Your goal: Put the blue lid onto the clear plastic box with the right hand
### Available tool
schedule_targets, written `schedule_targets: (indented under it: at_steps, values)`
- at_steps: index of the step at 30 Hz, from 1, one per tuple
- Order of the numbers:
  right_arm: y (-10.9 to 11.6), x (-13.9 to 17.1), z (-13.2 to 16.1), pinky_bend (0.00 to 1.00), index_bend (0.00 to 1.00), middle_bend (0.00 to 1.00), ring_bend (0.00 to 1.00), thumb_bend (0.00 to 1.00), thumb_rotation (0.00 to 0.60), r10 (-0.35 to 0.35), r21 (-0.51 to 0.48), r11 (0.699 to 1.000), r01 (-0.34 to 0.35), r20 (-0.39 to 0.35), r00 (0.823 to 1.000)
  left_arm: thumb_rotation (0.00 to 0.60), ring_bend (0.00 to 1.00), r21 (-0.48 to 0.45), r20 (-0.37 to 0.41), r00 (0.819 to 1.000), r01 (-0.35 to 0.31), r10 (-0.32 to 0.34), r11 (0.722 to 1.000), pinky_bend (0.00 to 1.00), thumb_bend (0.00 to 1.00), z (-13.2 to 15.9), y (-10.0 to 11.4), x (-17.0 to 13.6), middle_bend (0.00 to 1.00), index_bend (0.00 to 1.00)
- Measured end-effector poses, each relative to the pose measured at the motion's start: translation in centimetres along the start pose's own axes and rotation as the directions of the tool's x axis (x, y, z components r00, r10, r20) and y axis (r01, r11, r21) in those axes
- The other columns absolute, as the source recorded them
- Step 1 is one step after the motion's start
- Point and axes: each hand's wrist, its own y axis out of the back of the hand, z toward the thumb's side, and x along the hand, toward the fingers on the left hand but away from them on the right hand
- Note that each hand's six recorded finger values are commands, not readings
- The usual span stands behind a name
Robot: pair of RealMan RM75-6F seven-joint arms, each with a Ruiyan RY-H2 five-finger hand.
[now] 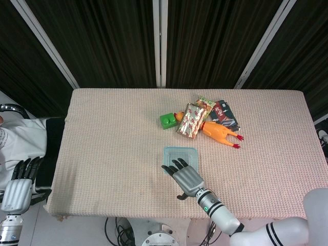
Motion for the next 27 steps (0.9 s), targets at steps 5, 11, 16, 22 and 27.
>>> schedule_targets:
  at_steps: [5,11,16,22,27]
  values:
    - [-0.7,-0.2,-0.2,0.0,0.0,0.18,0.0,0.03,0.6,0.016,0.001,1.0,-0.016,0.011,1.0,0.6,0.0,0.001,0.002,1.0,0.001,-0.001,1.0,0.0,0.14,0.0,0.0,0.0,0.05,0.07]
    - [-1.1,-0.2,-0.5,0.0,0.0,0.18,0.0,0.03,0.6,0.024,0.0,1.0,-0.024,0.02,1.0,0.6,0.0,0.001,0.003,1.0,0.002,-0.002,1.0,0.0,0.14,0.0,-0.1,0.0,0.05,0.06]
    - [-0.4,-0.1,-0.5,0.0,0.0,0.18,0.0,0.03,0.6,0.001,-0.019,1.0,-0.001,0.016,1.0,0.6,0.0,0.003,0.001,1.0,0.003,-0.003,1.0,0.0,0.14,0.0,0.0,0.0,0.05,0.06]
    - [2.2,0.0,-1.4,0.0,0.0,0.17,0.0,0.03,0.6,-0.082,-0.067,0.994,0.084,0.031,0.996,0.6,0.0,0.007,0.007,1.0,0.001,-0.001,1.0,0.0,0.14,0.2,0.1,0.1,0.05,0.06]
    - [3.8,-1.0,-2.2,0.0,0.0,0.17,0.0,0.03,0.6,-0.105,-0.09,0.99,0.11,0.061,0.993,0.6,0.0,0.009,0.006,1.0,0.004,-0.004,1.0,0.0,0.14,0.3,0.1,0.2,0.05,0.06]
